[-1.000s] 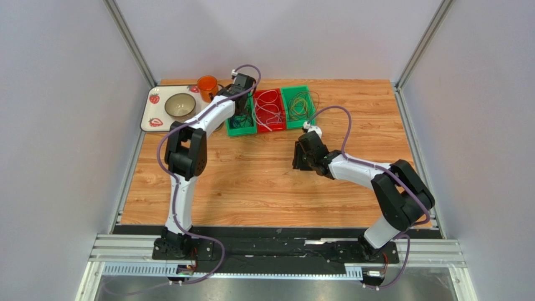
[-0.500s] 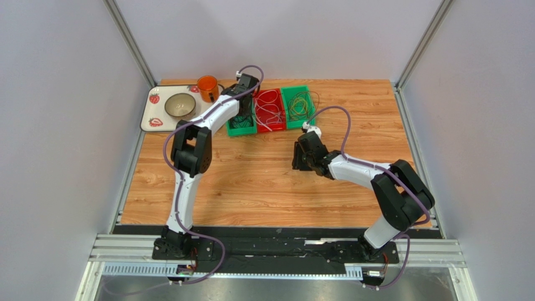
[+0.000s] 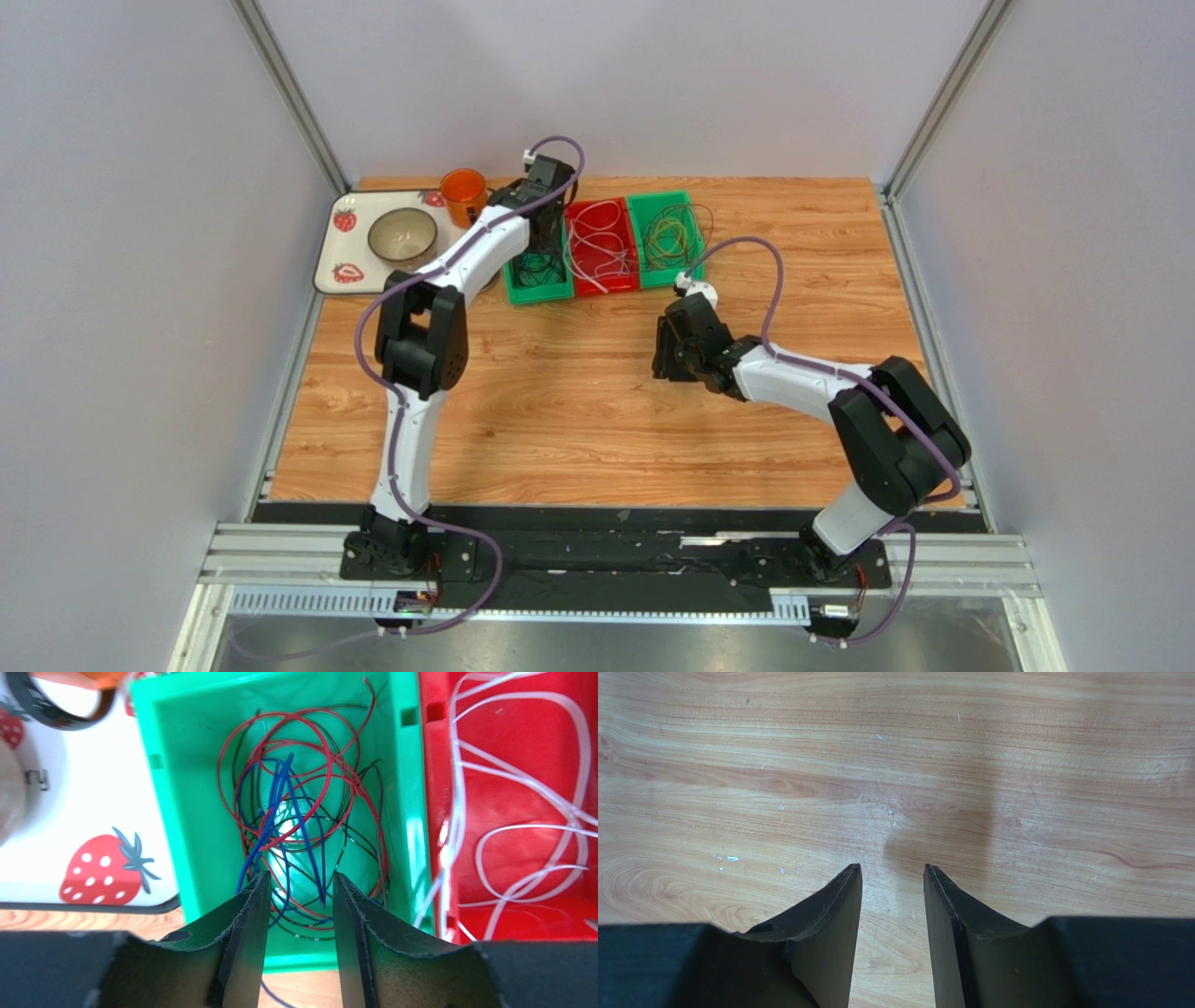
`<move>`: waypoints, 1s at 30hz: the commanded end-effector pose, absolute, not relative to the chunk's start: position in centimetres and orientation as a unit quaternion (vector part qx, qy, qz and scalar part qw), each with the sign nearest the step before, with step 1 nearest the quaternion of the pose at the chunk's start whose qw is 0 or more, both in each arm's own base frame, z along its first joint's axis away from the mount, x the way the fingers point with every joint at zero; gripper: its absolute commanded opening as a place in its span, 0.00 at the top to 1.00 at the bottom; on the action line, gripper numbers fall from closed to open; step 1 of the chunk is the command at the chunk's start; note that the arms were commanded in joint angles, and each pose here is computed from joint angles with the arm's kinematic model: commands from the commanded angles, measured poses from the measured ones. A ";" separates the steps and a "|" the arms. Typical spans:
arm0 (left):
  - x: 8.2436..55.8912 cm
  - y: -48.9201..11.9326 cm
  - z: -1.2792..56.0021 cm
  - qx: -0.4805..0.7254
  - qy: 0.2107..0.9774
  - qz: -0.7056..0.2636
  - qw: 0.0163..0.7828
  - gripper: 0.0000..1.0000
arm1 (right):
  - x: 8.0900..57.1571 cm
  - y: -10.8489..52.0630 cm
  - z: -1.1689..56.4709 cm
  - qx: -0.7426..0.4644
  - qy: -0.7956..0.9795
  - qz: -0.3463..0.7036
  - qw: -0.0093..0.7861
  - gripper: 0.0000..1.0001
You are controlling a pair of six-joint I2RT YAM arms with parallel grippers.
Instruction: Untangle the cables
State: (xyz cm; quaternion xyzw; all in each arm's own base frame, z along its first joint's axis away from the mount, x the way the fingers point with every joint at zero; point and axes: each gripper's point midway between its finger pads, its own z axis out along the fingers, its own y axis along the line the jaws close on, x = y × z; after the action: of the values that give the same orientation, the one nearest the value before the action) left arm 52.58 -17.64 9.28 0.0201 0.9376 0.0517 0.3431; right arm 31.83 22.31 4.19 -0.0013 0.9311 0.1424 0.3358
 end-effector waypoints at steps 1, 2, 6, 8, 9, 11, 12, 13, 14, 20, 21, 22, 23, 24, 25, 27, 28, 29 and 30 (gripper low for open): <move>53.2 -17.9 18.0 0.008 0.910 0.025 0.414 0.53 | 33.0 23.1 5.5 0.002 0.923 0.147 0.357 0.58; 53.1 -17.9 18.3 0.008 0.910 0.023 0.415 0.52 | 33.0 23.1 5.5 0.001 0.923 0.146 0.357 0.58; 52.6 -17.9 19.6 0.012 0.906 0.014 0.423 0.47 | 33.0 23.2 5.6 0.001 0.922 0.147 0.357 0.58; 52.3 -17.9 20.4 0.013 0.904 0.009 0.427 0.46 | 32.9 23.1 5.5 0.000 0.923 0.146 0.356 0.58; 52.1 -17.9 20.6 0.013 0.904 0.008 0.427 0.45 | 32.9 23.1 5.4 0.000 0.923 0.144 0.356 0.58; 51.5 -17.7 21.6 0.012 0.901 0.003 0.434 0.44 | 33.0 23.1 5.6 0.000 0.922 0.146 0.358 0.59; 51.2 -17.6 21.9 0.011 0.900 0.001 0.436 0.44 | 33.0 23.1 5.6 0.000 0.922 0.146 0.358 0.58; 50.3 -17.2 22.4 0.009 0.899 0.000 0.438 0.43 | 33.0 23.1 5.6 0.001 0.922 0.146 0.358 0.58; 49.9 -17.0 22.7 0.008 0.898 -0.002 0.441 0.41 | 33.0 23.0 5.5 0.002 0.922 0.145 0.358 0.58; 45.2 -14.8 25.1 -0.007 0.882 -0.012 0.471 0.31 | 32.9 23.2 5.7 0.000 0.921 0.146 0.361 0.58; 44.0 -14.2 26.7 -0.013 0.874 -0.018 0.485 0.29 | 32.9 23.1 5.7 0.002 0.921 0.145 0.361 0.58; 43.0 -13.7 25.5 -0.014 0.880 -0.014 0.475 0.26 | 32.9 23.1 5.7 0.000 0.921 0.145 0.361 0.58; 42.2 -13.4 25.6 -0.020 0.877 -0.018 0.479 0.25 | 32.9 23.1 5.7 0.001 0.921 0.144 0.362 0.58; 41.0 -13.0 26.9 -0.025 0.870 -0.028 0.491 0.22 | 32.9 23.1 5.8 0.000 0.920 0.144 0.363 0.58; 39.8 -12.5 25.2 -0.025 0.879 -0.023 0.476 0.19 | 32.8 23.1 5.8 0.000 0.920 0.143 0.364 0.58; 37.6 -11.7 25.8 -0.038 0.875 -0.033 0.482 0.18 | 32.9 23.0 5.9 0.001 0.919 0.142 0.367 0.57; 36.3 -11.2 24.1 -0.039 0.883 -0.027 0.466 0.18 | 32.8 23.1 5.9 -0.001 0.919 0.143 0.368 0.57; 35.3 -10.7 23.7 -0.043 0.886 -0.026 0.461 0.18 | 32.8 23.1 6.0 -0.001 0.918 0.142 0.370 0.57; 33.9 -10.2 24.7 -0.046 0.881 -0.034 0.470 0.18 | 32.8 23.0 5.9 -0.002 0.918 0.141 0.369 0.57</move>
State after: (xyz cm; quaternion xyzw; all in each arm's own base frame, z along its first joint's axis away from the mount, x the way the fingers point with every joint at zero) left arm 37.45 -11.53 24.51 -0.0220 0.8840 -0.0193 0.4666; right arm 31.62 22.51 4.16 -0.0054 0.9310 0.1371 0.3383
